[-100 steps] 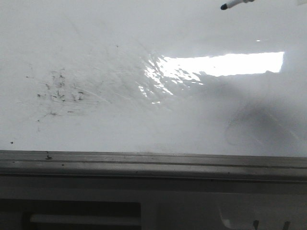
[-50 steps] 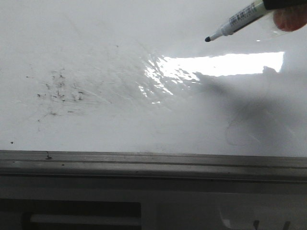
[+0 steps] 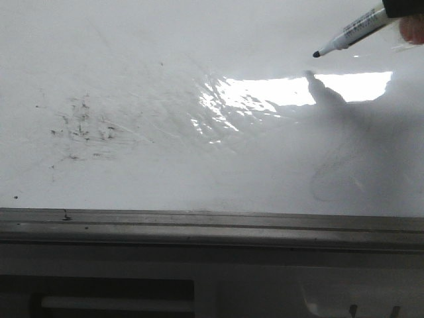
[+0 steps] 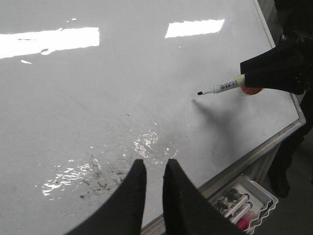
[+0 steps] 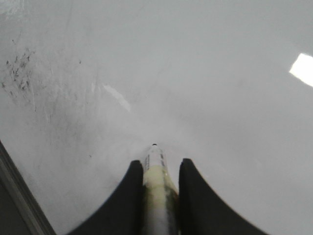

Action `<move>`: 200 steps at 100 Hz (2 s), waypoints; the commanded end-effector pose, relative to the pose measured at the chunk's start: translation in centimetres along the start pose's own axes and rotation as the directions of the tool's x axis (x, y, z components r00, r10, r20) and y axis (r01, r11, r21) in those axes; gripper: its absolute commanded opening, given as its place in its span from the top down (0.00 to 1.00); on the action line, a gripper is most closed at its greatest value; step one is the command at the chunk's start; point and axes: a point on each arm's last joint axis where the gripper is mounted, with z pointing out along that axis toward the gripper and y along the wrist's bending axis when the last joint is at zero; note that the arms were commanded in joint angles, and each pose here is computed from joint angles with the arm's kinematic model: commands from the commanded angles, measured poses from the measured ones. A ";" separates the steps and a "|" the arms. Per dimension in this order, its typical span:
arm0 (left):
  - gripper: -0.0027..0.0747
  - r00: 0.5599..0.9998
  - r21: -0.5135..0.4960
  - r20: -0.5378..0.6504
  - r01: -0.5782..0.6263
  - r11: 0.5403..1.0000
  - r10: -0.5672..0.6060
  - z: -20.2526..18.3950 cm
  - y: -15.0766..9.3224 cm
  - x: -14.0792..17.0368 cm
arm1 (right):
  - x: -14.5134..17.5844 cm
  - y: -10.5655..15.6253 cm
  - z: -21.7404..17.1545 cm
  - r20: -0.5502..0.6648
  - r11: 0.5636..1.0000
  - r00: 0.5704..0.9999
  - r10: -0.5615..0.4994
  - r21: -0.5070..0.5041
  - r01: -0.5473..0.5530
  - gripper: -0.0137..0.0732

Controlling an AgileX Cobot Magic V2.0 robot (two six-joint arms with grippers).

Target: Write number 8 on whiteboard

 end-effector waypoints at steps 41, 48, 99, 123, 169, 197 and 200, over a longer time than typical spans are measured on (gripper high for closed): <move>0.89 0.997 -0.028 0.079 0.027 0.999 -0.025 -0.1 0.2 -1.4 | -0.7 -0.4 2.0 0.004 1.000 1.000 0.017 0.008 -0.017 0.91; 0.89 0.997 -0.028 0.079 0.027 0.999 -0.025 -0.1 0.2 -1.4 | -0.6 -0.4 2.2 -0.003 1.000 1.000 0.025 0.004 -0.025 0.91; 0.89 0.997 -0.028 0.079 0.027 0.999 -0.025 -0.1 0.2 -1.4 | 0.5 0.8 2.0 -0.143 0.996 0.989 0.022 -0.086 -0.034 0.91; 0.89 0.997 -0.028 0.079 0.027 0.999 -0.025 -0.1 0.2 -1.4 | 1.1 -0.3 1.1 -0.190 0.997 0.980 0.058 -0.032 -0.066 0.91; 0.89 0.997 -0.028 0.079 0.025 0.999 -0.023 -0.1 0.2 -1.4 | 1.7 0.5 0.0 -0.219 0.990 0.971 0.099 -0.074 -0.117 0.91; 0.89 0.997 -0.026 0.075 0.025 0.999 -0.023 -0.1 0.2 -1.3 | 1.0 1.2 1.6 -0.169 0.989 0.982 0.080 -0.106 -0.099 0.91; 0.89 0.997 -0.026 0.075 0.025 0.999 -0.023 -0.1 0.2 -1.3 | 0.9 1.0 1.6 -0.167 0.991 0.983 0.073 -0.100 -0.091 0.91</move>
